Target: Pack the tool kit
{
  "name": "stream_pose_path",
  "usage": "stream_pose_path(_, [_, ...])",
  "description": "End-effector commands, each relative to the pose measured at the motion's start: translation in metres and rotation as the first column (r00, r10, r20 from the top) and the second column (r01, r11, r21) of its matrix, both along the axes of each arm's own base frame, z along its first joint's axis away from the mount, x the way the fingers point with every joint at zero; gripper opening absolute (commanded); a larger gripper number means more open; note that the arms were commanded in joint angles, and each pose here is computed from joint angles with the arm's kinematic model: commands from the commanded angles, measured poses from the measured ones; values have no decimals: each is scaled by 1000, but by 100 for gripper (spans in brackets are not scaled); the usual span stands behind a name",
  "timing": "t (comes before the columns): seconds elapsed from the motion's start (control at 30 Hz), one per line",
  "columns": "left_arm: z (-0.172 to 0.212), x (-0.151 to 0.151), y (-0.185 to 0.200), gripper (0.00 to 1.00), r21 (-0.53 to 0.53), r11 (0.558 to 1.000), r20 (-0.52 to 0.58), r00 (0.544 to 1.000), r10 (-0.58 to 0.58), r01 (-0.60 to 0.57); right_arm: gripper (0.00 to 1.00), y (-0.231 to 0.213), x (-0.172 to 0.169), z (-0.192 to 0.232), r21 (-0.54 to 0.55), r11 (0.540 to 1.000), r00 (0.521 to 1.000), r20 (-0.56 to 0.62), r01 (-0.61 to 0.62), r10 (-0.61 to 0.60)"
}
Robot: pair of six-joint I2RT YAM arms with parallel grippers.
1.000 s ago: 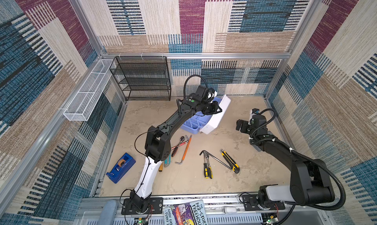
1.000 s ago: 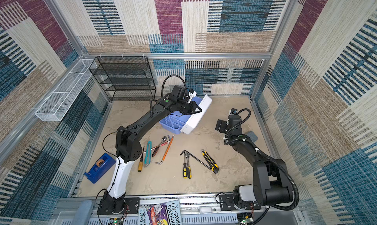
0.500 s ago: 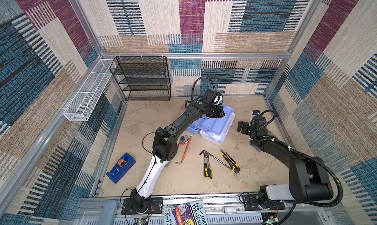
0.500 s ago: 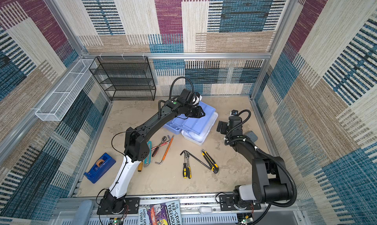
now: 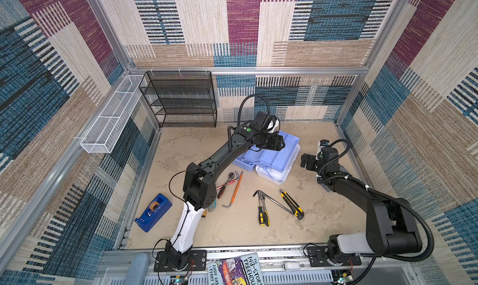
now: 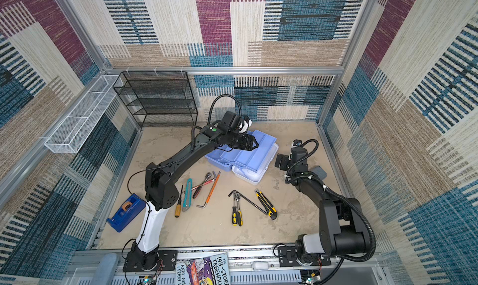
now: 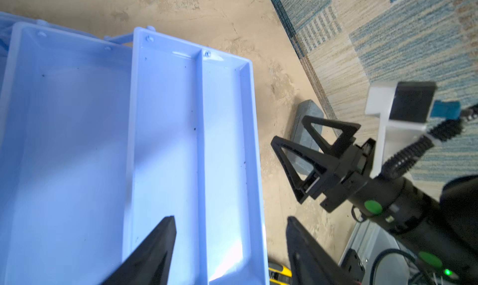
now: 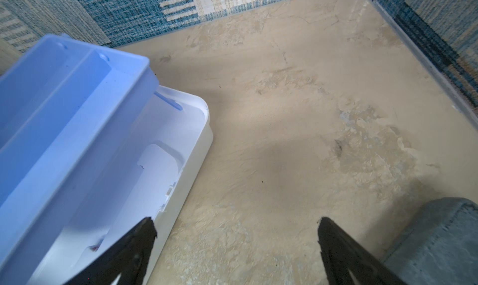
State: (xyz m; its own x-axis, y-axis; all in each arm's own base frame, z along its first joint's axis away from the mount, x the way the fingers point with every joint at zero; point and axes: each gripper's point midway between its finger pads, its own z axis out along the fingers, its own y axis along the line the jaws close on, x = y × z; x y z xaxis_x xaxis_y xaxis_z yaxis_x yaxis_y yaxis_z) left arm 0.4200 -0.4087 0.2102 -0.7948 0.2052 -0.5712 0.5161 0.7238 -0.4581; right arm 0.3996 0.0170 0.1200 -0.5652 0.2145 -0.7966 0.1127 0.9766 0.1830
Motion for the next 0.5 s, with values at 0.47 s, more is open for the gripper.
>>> stream_pose_path(0.47, [-54, 1, 36, 70, -28, 999, -105, 994, 33, -36, 88, 53, 22, 10, 218, 953, 977, 14, -210, 212])
